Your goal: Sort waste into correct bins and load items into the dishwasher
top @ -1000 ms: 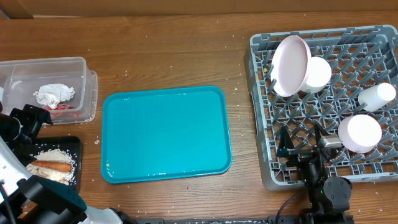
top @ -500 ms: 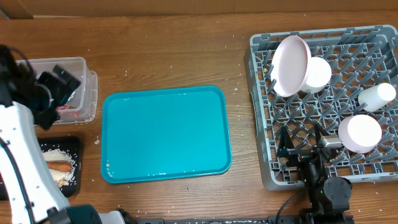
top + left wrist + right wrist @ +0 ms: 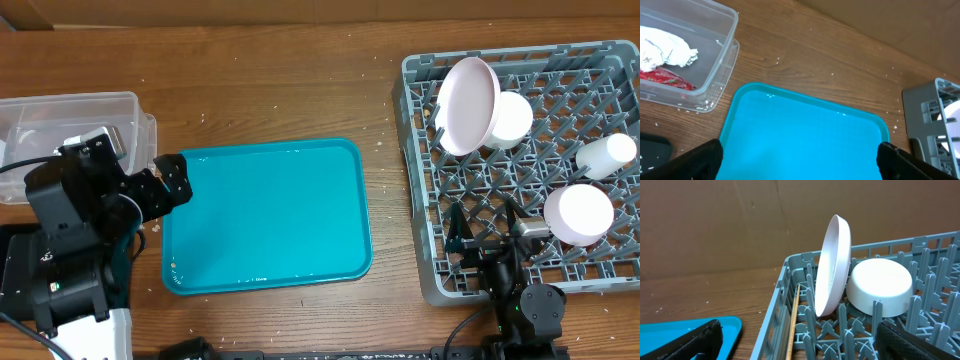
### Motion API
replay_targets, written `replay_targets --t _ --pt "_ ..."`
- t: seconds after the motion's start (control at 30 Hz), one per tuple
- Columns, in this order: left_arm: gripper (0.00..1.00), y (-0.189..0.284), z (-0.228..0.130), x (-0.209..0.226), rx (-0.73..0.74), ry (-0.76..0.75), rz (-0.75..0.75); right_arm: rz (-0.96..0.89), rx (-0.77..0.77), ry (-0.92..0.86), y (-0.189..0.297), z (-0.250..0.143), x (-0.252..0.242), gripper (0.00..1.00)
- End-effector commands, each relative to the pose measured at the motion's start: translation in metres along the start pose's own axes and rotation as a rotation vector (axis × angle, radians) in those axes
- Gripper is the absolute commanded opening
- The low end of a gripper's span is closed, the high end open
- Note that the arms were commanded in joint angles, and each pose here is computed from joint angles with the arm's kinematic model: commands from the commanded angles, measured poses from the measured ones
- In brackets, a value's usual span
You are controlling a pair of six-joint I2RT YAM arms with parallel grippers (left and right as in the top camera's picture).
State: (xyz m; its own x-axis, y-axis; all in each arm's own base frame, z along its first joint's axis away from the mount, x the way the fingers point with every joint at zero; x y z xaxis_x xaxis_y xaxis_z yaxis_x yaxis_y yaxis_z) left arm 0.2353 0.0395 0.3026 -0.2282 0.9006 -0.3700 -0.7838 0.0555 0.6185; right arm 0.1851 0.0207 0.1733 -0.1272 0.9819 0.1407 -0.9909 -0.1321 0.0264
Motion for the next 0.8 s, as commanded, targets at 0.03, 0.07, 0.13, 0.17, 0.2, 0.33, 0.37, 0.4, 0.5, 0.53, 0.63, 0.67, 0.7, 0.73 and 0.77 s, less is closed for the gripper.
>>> replay_targets --t 0.03,0.07,0.13,0.17,0.2,0.33,0.37,0.4,0.5,0.53,0.63,0.67,0.7,0.73,0.77 --pt "1.0 0.01 -0.003 -0.005 -0.064 -0.071 -0.023 -0.014 -0.005 -0.002 0.0 -0.002 -0.002 1.0" --pt "1.0 0.011 -0.004 -0.007 -0.099 -0.09 -0.041 -0.014 -0.005 -0.002 0.0 -0.002 -0.002 1.0" --pt "1.0 0.007 -0.01 -0.019 -0.197 -0.215 -0.108 -0.014 -0.005 -0.002 0.0 -0.002 -0.002 1.0" --pt "1.0 0.005 -0.015 -0.024 -0.233 -0.275 -0.137 -0.014 -0.005 -0.002 0.0 -0.002 -0.002 1.0" --pt "1.0 0.003 -0.02 -0.028 -0.269 -0.328 -0.164 -0.014 -0.005 -0.002 0.0 -0.002 -0.002 1.0" --pt "1.0 -0.006 -0.039 -0.031 -0.448 -0.435 -0.215 -0.014 -0.005 -0.002 0.0 -0.002 -0.002 1.0" --pt "1.0 -0.006 -0.042 -0.03 -0.485 -0.442 -0.222 -0.014 -0.005 -0.002 0.0 -0.002 -0.002 1.0" --pt "1.0 -0.006 -0.044 -0.028 -0.513 -0.446 -0.227 -0.014 -0.005 -0.002 0.0 -0.002 -0.002 1.0" --pt "0.99 -0.007 -0.055 -0.021 -0.598 -0.447 -0.218 -0.014 -0.005 -0.002 0.0 -0.002 -0.002 1.0" --pt "1.0 -0.009 -0.059 -0.017 -0.617 -0.44 -0.211 -0.014 -0.005 -0.002 0.0 -0.002 -0.002 1.0" --pt "1.0 -0.016 -0.074 0.001 -0.684 -0.34 -0.162 -0.014 -0.005 -0.002 0.0 -0.002 -0.002 1.0" --pt "1.0 -0.018 -0.078 0.007 -0.71 -0.31 -0.146 -0.014 -0.005 -0.002 0.0 -0.002 -0.002 1.0" --pt "1.0 -0.019 -0.082 0.011 -0.744 -0.29 -0.139 -0.014 -0.005 -0.002 0.0 -0.002 -0.002 1.0" --pt "1.0 -0.02 -0.085 0.013 -0.758 -0.286 -0.144 -0.014 -0.005 -0.002 0.0 -0.002 -0.002 1.0" --pt "1.0 -0.022 -0.089 0.014 -0.779 -0.288 -0.15 -0.014 -0.005 -0.002 0.0 -0.002 -0.002 1.0"
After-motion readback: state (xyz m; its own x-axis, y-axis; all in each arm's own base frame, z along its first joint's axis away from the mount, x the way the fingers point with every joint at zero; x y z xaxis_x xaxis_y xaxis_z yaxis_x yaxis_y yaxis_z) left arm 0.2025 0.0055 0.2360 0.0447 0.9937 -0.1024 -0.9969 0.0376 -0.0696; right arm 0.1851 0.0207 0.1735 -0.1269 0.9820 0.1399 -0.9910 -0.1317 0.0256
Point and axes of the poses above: each gripper's point midway between its finger pads, its own y axis back along the fingers, its own x axis along the line the jaws close on, z = x × y, the point moved 6 cm from there along y, back along the fingers, and after that the axes turned 2 degrees about y, right-handed, at the moved point
